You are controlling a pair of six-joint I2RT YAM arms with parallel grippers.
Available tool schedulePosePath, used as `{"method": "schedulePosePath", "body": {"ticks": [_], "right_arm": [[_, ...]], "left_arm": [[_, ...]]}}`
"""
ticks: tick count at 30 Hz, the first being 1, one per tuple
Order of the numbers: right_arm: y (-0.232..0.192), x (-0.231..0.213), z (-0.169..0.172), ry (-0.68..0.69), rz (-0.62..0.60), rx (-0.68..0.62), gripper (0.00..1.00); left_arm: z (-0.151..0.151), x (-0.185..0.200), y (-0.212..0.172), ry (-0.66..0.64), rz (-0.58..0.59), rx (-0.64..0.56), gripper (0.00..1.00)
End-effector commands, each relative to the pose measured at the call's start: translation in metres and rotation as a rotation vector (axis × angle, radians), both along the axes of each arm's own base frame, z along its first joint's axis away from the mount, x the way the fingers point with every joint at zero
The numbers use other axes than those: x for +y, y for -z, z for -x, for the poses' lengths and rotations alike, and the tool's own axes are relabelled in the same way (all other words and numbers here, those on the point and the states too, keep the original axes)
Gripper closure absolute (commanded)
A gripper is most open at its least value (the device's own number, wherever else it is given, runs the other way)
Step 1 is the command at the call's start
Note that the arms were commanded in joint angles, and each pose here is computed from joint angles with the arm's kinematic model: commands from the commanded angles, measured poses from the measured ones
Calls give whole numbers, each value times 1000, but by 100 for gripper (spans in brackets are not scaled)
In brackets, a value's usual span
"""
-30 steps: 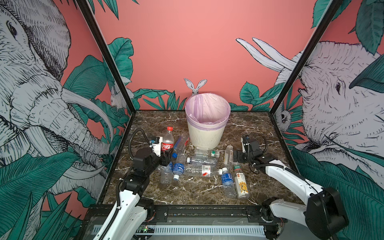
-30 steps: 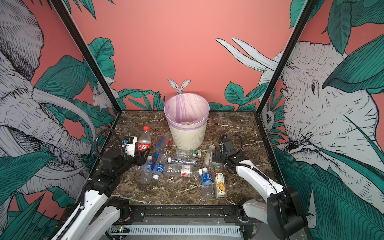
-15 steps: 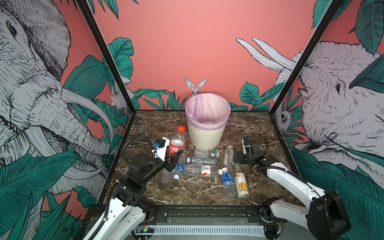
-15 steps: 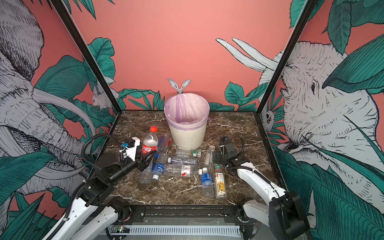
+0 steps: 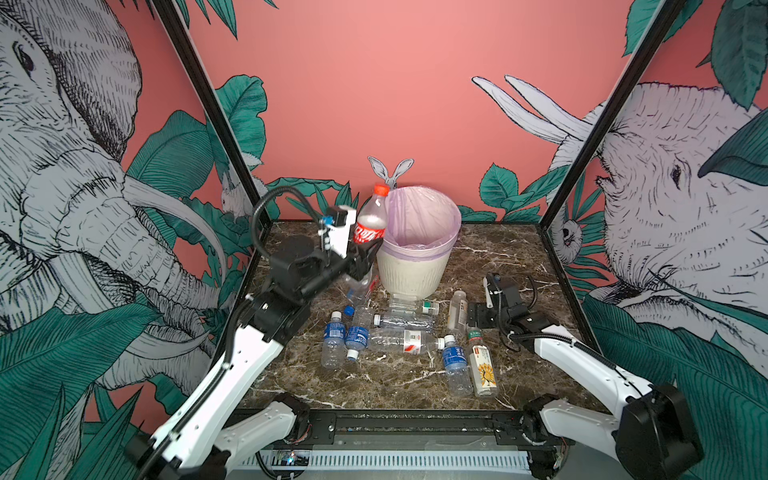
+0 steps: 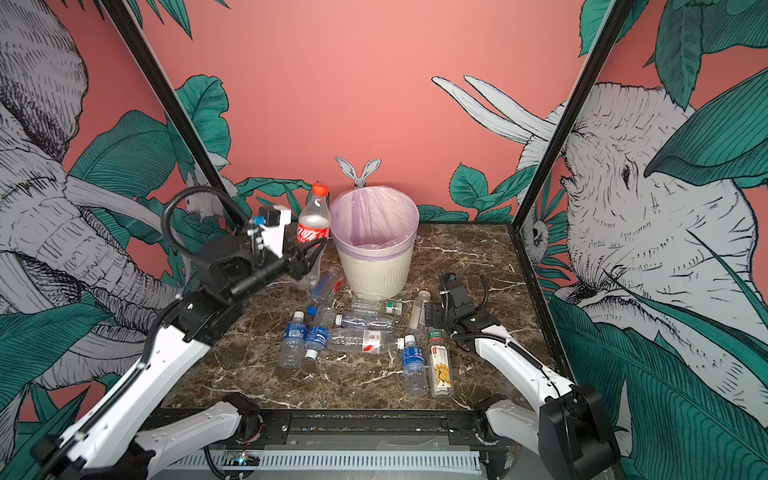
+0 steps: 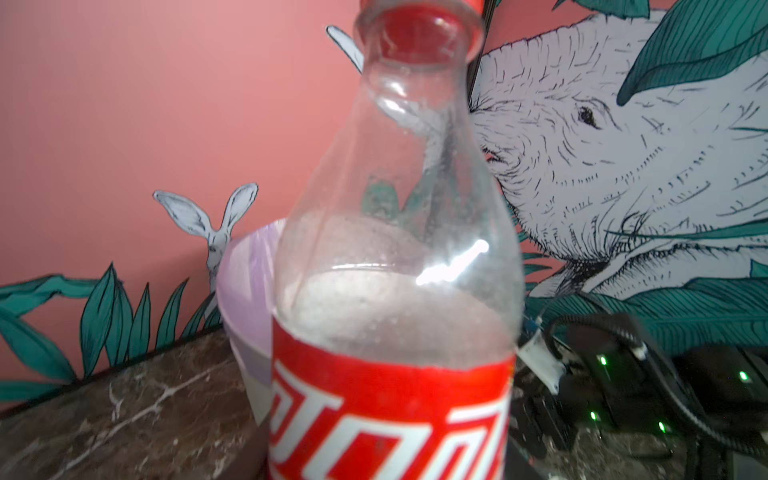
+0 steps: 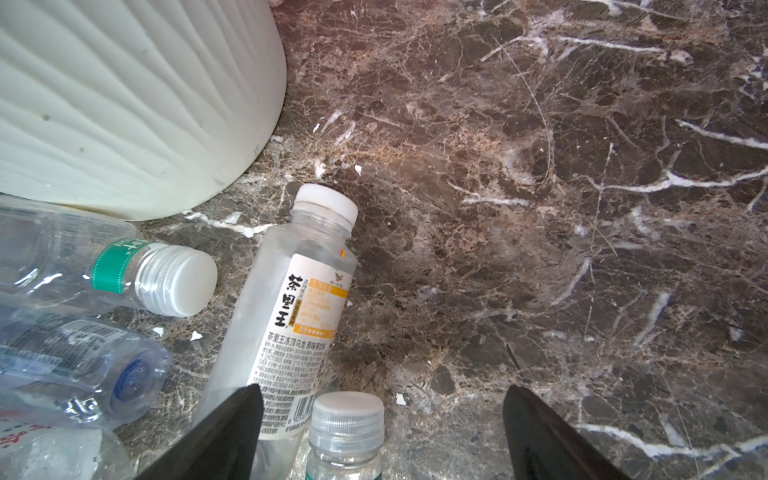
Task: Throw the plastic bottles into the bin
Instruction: 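Lift the cola bottle with the left gripper and carry it over the bin, then open the left gripper to drop the cola bottle into the bin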
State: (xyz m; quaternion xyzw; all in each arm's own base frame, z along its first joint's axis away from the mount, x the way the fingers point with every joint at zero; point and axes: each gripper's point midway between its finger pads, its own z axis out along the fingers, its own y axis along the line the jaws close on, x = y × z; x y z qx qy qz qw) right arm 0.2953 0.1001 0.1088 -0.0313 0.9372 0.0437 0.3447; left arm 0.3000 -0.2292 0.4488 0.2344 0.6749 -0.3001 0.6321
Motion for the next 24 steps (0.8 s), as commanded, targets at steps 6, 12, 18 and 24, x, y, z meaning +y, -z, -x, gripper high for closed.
{"method": "schedulePosePath", "body": {"ticks": [6,12,18,24], "right_arm": [[-27,4,-7,-8,-22,-69,7],[-35,-1,-1,1,-15,-85,6],[-45,-1,3,-13,-22,-97,5],[-44,1,8,-15,-50,-83,6]], "left_arm": [[-95,-67,-73,42,24,-125,15],[-117,-56,-49,-73,16,-98,0],[-91,-34,-53,-101,5,-125,0],[-71,-6,-43,-180,-16,-106,0]]}}
